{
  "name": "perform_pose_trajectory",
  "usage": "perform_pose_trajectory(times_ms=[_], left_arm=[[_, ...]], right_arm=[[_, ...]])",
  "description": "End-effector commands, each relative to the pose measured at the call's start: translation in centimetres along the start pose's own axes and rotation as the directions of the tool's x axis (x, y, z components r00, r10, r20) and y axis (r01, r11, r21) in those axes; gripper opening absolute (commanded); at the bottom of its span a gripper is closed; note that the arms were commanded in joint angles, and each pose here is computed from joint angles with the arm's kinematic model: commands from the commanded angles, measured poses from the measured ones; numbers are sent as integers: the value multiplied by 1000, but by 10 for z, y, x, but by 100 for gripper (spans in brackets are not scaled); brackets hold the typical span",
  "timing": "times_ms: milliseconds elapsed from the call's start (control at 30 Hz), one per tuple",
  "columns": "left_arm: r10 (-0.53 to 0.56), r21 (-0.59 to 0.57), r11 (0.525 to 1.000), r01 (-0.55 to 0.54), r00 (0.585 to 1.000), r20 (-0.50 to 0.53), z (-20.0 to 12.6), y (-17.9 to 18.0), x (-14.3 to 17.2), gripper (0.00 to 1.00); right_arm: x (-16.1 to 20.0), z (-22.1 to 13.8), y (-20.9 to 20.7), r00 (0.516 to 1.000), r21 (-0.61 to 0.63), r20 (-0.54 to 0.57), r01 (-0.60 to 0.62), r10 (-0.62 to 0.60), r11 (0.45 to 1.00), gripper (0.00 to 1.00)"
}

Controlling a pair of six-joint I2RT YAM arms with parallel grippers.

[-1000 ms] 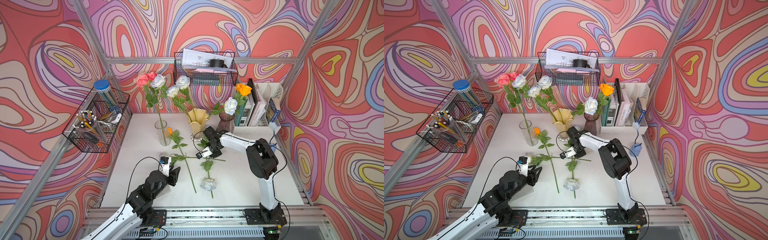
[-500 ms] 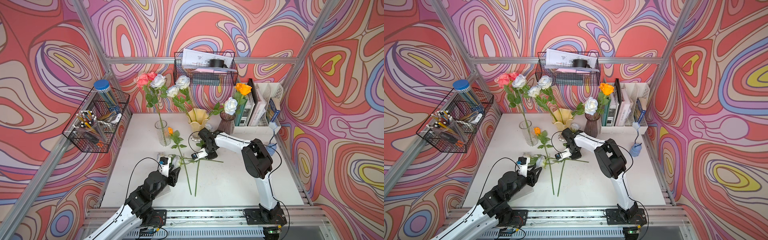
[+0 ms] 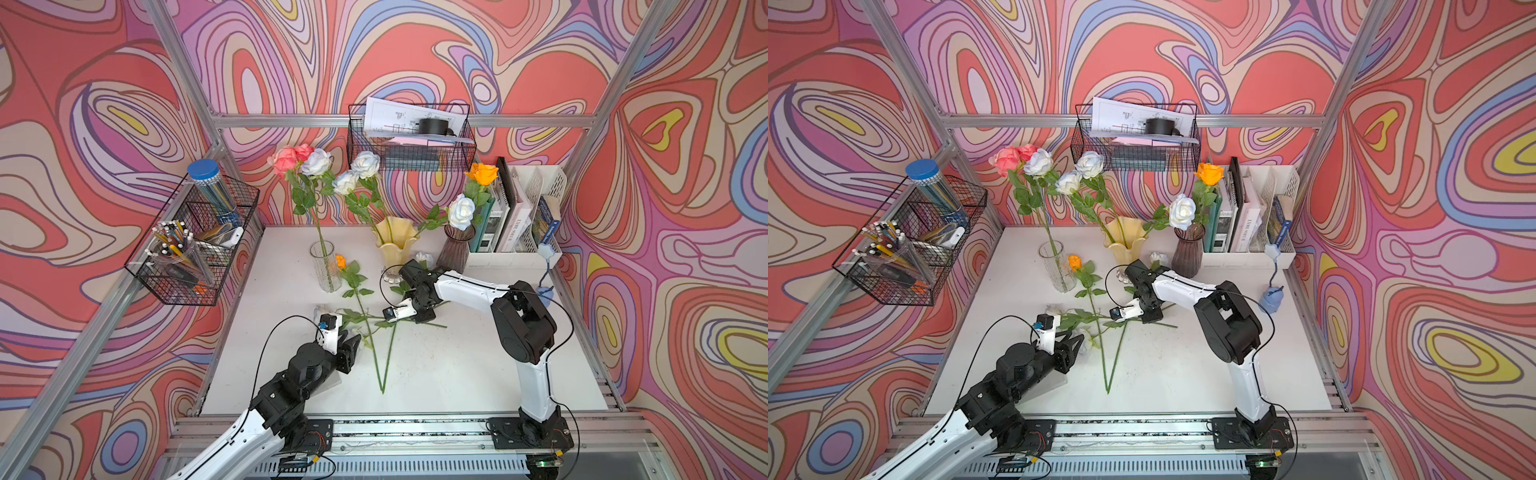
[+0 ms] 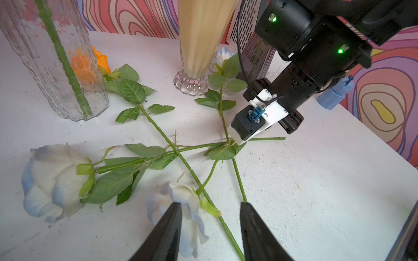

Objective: Arrange the flowers in different vases according to their colors
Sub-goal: Pick up the flower at the center of the board, then insert the flower into the vase.

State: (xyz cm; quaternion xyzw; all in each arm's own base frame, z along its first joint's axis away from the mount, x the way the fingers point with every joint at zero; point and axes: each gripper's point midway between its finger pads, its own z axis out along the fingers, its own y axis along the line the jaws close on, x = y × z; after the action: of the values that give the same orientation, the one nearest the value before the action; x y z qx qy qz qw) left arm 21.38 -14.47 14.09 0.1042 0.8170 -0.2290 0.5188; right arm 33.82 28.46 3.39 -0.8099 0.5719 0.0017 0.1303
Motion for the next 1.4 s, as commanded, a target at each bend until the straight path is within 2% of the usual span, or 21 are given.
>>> perform_pose_trajectory(times_ms=[0,133,300,533,633,800,867,933,1067,1233,1300,1367], left_arm=[[19,17,1000,-19,1000,-20,-3,-3,3,48],[19,17,1000,-18,1000,-12,-9,-4,-4,48],[-24,57,998,21,999,46,-21,-11,-19,48],[-109,193,978,74,978,179,-52,-29,-48,49],[-134,277,959,66,963,234,-67,-41,-61,49],[-135,355,934,42,960,243,-74,-57,-69,49],[-134,320,946,51,961,241,-70,-51,-68,49],[-122,290,955,55,968,218,-63,-47,-62,49],[-95,246,968,56,984,152,-44,-42,-49,49],[-74,242,969,47,992,104,-30,-45,-42,49],[-70,231,972,46,993,98,-27,-43,-40,49],[-65,211,977,44,993,95,-26,-39,-37,49]], right_arm=[[-26,-37,-23,996,125,83,2,-12,992,0],[-47,-64,-36,986,198,168,-32,-2,980,0],[-68,-101,-46,958,243,282,-118,47,963,0],[-94,-183,-50,868,301,490,-257,82,918,0],[-106,-217,-52,807,314,586,-311,75,897,0],[-134,-276,-55,659,293,752,-368,26,882,0],[-142,-299,-63,601,307,799,-393,-10,867,0],[-154,-328,-71,522,311,851,-414,-56,856,0],[-157,-387,-109,368,349,915,-506,-168,789,0],[-122,-413,-174,276,334,940,-629,-200,702,0],[-111,-399,-197,284,325,942,-645,-177,692,0],[-100,-387,-214,273,299,950,-661,-151,688,0]])
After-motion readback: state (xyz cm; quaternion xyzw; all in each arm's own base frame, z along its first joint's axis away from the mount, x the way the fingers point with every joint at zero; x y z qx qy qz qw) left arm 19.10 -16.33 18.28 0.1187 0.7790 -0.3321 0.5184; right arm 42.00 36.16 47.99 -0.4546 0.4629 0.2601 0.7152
